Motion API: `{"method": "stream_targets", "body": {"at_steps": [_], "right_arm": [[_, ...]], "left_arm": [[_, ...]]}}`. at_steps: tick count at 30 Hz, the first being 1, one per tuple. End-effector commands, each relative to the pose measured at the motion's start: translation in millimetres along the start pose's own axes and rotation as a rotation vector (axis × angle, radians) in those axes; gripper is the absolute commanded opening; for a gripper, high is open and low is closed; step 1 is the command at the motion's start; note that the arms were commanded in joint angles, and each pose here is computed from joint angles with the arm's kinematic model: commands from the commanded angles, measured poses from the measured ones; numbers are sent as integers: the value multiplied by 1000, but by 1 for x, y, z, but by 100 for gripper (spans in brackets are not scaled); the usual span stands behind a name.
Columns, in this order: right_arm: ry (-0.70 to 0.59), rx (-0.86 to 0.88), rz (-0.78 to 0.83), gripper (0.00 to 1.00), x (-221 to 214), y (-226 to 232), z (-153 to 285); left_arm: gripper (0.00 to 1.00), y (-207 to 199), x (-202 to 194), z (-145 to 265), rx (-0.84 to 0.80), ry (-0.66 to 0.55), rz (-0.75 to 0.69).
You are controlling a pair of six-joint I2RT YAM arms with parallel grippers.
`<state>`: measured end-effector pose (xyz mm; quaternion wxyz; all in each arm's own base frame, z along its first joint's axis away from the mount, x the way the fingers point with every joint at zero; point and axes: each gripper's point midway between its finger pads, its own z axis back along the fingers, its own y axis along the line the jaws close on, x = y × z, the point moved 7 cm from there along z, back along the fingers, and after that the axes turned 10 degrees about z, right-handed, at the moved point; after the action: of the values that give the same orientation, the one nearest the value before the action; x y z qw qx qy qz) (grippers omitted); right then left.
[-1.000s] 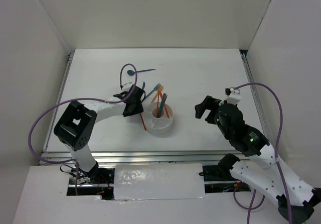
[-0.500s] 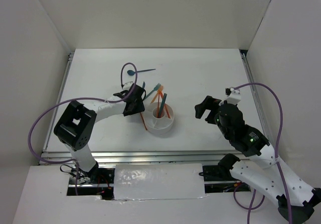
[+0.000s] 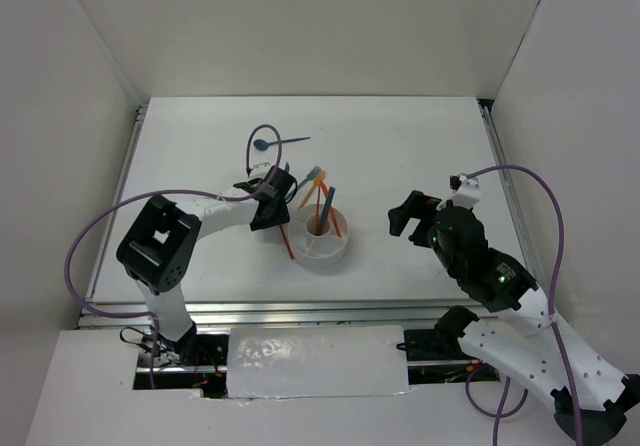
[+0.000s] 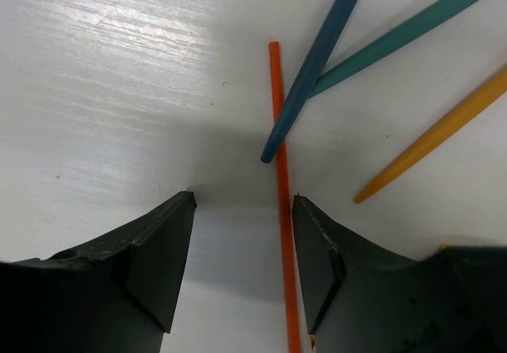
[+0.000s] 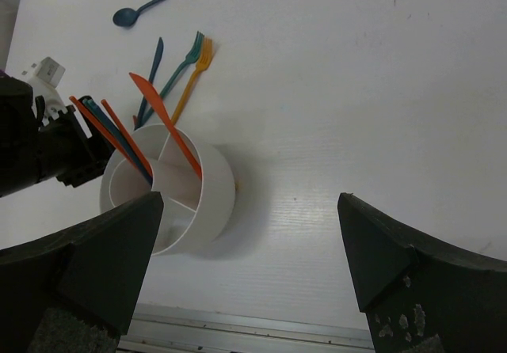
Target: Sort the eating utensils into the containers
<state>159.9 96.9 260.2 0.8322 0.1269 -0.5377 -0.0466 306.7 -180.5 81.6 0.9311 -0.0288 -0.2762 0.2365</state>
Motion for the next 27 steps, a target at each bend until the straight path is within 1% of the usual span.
{"method": "stream_targets", "body": {"at_steps": [1,6,8,11,12,14,15,17,22,25,27], "right_arm": [[-26,22,-15,100,6,5,0],[-26,28,-19,100,5,7,-2],[-29,32,-18,100,6,7,-2],[-25,34,-14,100,6,8,-3],[-16,27,-12,100,5,8,-3],[-15,23,-13,100,3,7,-4],[-18,27,-14,100,3,8,-5],[-17,42,-15,100,2,10,-7],[-15,46,-14,100,5,12,-7],[-19,41,-10,100,4,10,-7],[-14,59,-5,100,3,12,-6]], "left_arm": [[65,3,1,-2,61,-22,11],[58,7,1,-4,96,-33,8],[58,10,0,-2,99,-38,10],[54,18,-2,-1,132,-24,10],[51,20,-2,0,135,-23,4],[47,26,-3,2,154,-28,-1],[42,30,-5,1,161,-22,-2],[40,30,-3,3,134,-24,26],[45,40,2,6,119,-38,44],[40,46,9,7,114,-46,61],[30,50,13,8,103,-53,68]]}}
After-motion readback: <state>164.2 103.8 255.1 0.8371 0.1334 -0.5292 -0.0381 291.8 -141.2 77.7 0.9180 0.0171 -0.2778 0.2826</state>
